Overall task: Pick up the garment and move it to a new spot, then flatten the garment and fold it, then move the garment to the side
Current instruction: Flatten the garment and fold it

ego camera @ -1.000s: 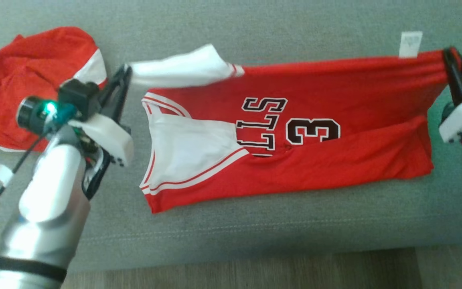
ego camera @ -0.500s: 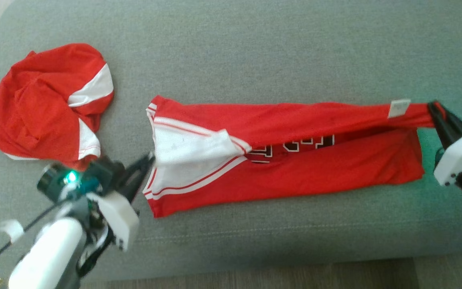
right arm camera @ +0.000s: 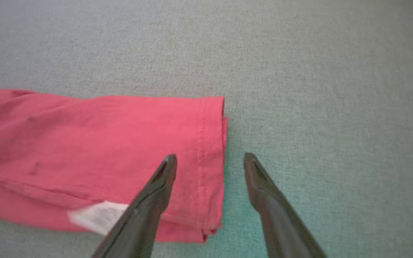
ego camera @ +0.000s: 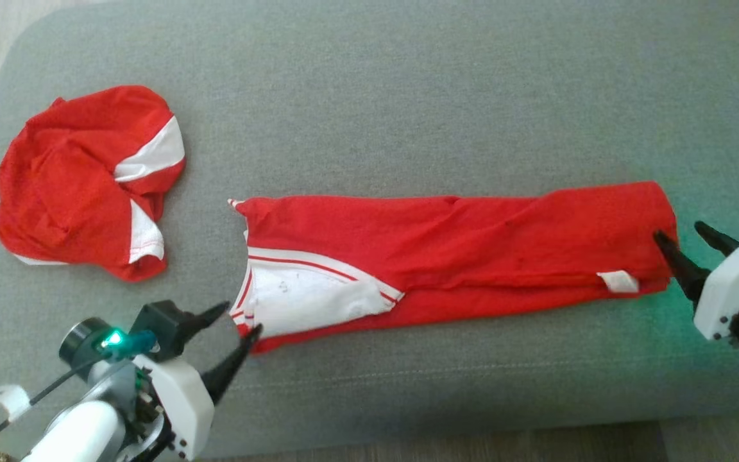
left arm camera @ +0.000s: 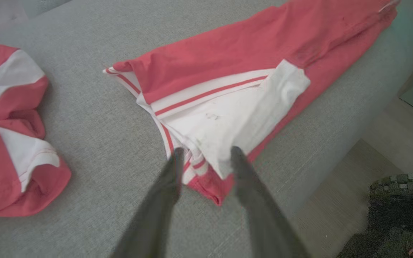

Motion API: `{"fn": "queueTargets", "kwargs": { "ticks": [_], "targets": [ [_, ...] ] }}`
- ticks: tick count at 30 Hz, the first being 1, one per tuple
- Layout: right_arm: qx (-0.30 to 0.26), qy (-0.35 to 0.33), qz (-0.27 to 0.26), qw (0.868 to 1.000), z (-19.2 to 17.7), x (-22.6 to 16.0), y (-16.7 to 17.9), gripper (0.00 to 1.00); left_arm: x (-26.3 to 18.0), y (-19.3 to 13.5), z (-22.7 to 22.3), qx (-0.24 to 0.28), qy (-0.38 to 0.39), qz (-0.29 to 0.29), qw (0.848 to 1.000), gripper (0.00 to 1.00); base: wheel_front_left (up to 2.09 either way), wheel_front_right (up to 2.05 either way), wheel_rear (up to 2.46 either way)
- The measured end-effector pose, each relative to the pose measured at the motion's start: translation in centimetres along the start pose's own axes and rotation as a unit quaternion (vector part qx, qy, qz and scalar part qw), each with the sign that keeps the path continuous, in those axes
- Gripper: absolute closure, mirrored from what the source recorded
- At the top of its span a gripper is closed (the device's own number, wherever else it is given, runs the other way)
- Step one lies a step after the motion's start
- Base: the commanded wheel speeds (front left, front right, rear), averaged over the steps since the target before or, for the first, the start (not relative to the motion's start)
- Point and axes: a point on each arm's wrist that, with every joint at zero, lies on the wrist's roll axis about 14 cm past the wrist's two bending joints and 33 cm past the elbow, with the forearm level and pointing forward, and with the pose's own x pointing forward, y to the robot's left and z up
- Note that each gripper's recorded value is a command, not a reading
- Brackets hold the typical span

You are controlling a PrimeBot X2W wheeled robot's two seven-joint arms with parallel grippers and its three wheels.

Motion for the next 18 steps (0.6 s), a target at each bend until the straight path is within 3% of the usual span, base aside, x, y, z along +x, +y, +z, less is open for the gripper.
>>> {"fn": "queueTargets", "kwargs": {
  "ticks": [5, 11, 14, 18],
  "targets": [
    [-0.004, -0.019, -0.014, 1.0, 1.4, -0.8, -1.2, 0.0, -0.3, 0.5, 0.5, -0.001, -0.011, 0.018, 1.0, 0.0, 0.0, 0.0, 0.0],
    [0.019, -0.12, -0.031, 0.992, 5.8, -1.2, -2.1, 0.0, -0.6, 3.2, 4.3, -0.044, -0.1, 0.085, 0.99, 0.0, 0.0, 0.0, 0.0],
    [0.046, -0.187, -0.018, 0.981, 8.3, -1.3, -0.6, 0.0, -1.1, 4.7, 6.8, -0.075, -0.167, 0.13, 0.975, 0.0, 0.0, 0.0, 0.0],
    [0.079, -0.249, -0.014, 0.965, 9.8, -2.2, 0.7, 0.0, -2.1, 6.2, 9.5, -0.133, -0.251, 0.178, 0.942, 0.0, 0.0, 0.0, 0.0]
  ]
}}
